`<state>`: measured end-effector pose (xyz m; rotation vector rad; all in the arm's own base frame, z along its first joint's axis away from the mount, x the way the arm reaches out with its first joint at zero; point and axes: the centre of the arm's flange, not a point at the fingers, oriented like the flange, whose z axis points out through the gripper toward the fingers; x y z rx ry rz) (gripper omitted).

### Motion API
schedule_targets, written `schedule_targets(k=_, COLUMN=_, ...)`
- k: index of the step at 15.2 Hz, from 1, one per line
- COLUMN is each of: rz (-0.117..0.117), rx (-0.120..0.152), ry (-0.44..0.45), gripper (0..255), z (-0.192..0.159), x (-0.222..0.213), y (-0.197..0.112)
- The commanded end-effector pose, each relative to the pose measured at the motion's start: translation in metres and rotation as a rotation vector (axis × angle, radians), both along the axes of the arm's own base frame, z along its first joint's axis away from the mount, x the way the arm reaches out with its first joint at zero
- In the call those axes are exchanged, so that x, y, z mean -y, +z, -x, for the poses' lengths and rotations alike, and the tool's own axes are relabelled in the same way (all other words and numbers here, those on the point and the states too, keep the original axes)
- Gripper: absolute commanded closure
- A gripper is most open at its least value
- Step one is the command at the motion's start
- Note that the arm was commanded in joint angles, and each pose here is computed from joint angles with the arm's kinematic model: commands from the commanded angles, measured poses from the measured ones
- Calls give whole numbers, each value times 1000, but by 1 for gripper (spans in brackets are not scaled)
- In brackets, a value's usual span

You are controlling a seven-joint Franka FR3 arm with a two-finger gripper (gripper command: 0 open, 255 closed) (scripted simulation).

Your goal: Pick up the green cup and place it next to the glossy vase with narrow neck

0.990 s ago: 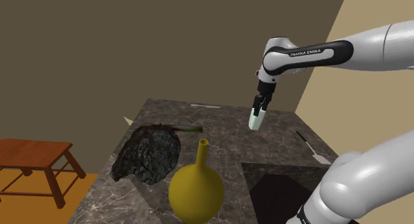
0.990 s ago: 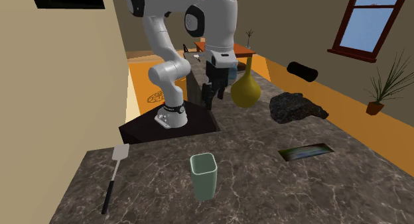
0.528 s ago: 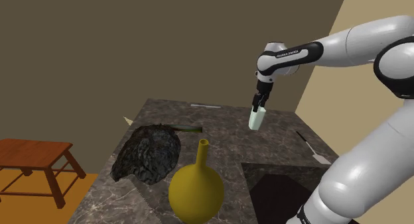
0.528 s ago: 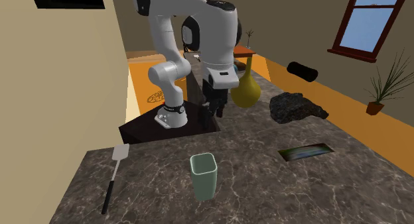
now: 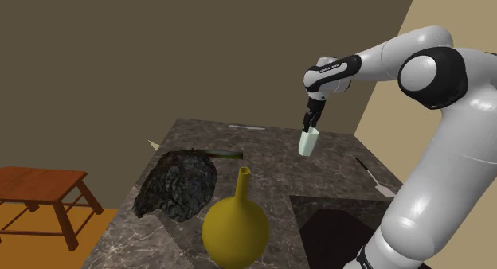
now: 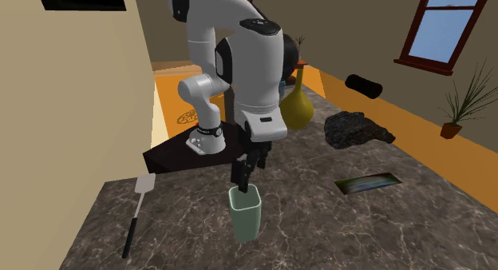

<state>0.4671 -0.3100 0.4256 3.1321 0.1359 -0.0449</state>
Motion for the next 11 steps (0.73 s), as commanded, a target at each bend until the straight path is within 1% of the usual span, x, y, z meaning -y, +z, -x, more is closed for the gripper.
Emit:
schedule_targets(k=1, rz=1, rx=1, ry=1, gripper=0, z=-3, x=4, y=-9)
schedule_targets(k=6, rz=1, rx=1, ry=1, gripper=0, z=-2, x=4, y=-39)
schedule_targets(k=11, rz=1, rx=1, ry=1, gripper=0, z=-2, x=4, y=-39)
